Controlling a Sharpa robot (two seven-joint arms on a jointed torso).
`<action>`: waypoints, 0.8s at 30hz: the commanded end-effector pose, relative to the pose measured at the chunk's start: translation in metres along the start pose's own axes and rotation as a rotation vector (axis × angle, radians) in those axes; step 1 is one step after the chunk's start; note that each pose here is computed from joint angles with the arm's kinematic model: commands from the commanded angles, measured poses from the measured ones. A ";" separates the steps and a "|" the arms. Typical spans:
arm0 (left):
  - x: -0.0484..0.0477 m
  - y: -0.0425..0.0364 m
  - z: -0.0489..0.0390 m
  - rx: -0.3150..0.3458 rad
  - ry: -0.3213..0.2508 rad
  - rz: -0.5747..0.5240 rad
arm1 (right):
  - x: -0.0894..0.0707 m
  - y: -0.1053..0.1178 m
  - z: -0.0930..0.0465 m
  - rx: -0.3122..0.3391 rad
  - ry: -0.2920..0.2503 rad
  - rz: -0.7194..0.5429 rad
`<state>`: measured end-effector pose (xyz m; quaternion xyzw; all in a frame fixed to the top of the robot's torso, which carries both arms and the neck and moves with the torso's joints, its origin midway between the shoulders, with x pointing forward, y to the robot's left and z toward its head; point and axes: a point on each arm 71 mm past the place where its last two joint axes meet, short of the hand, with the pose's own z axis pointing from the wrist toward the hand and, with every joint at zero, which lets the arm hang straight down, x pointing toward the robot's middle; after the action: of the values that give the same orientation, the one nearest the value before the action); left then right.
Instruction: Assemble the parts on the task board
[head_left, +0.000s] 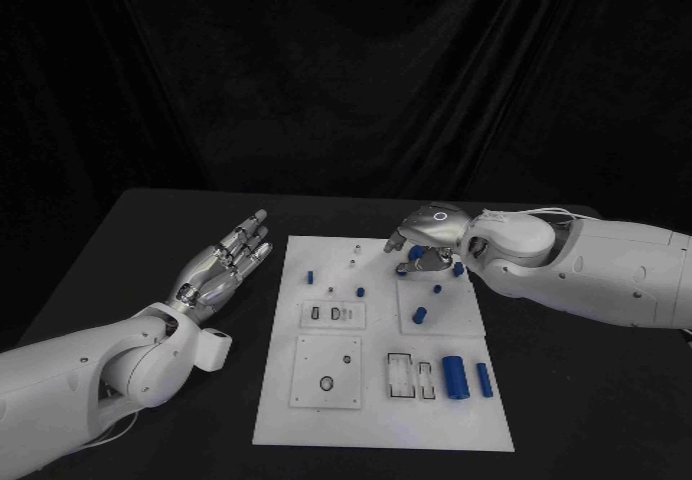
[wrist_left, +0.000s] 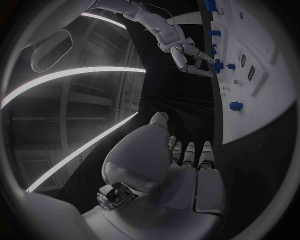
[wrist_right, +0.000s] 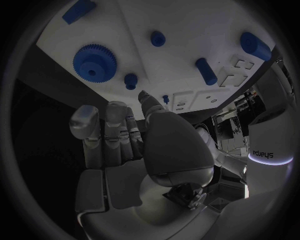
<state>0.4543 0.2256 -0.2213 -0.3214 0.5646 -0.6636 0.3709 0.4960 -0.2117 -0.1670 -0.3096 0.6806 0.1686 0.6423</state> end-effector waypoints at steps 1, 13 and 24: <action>0.0020 -0.0074 -0.0002 0.096 0.014 -0.009 | 0.004 0.000 -0.001 0.008 0.042 -0.008; 0.0002 -0.0062 0.0000 0.085 0.018 -0.012 | 0.014 -0.003 -0.003 0.022 0.074 -0.003; -0.0003 -0.0049 0.0003 0.072 0.027 -0.020 | 0.021 -0.003 0.000 0.021 0.071 0.000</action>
<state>0.4555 0.2279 -0.2219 -0.3207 0.5655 -0.6655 0.3667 0.4981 -0.2178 -0.1861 -0.3077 0.7061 0.1544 0.6187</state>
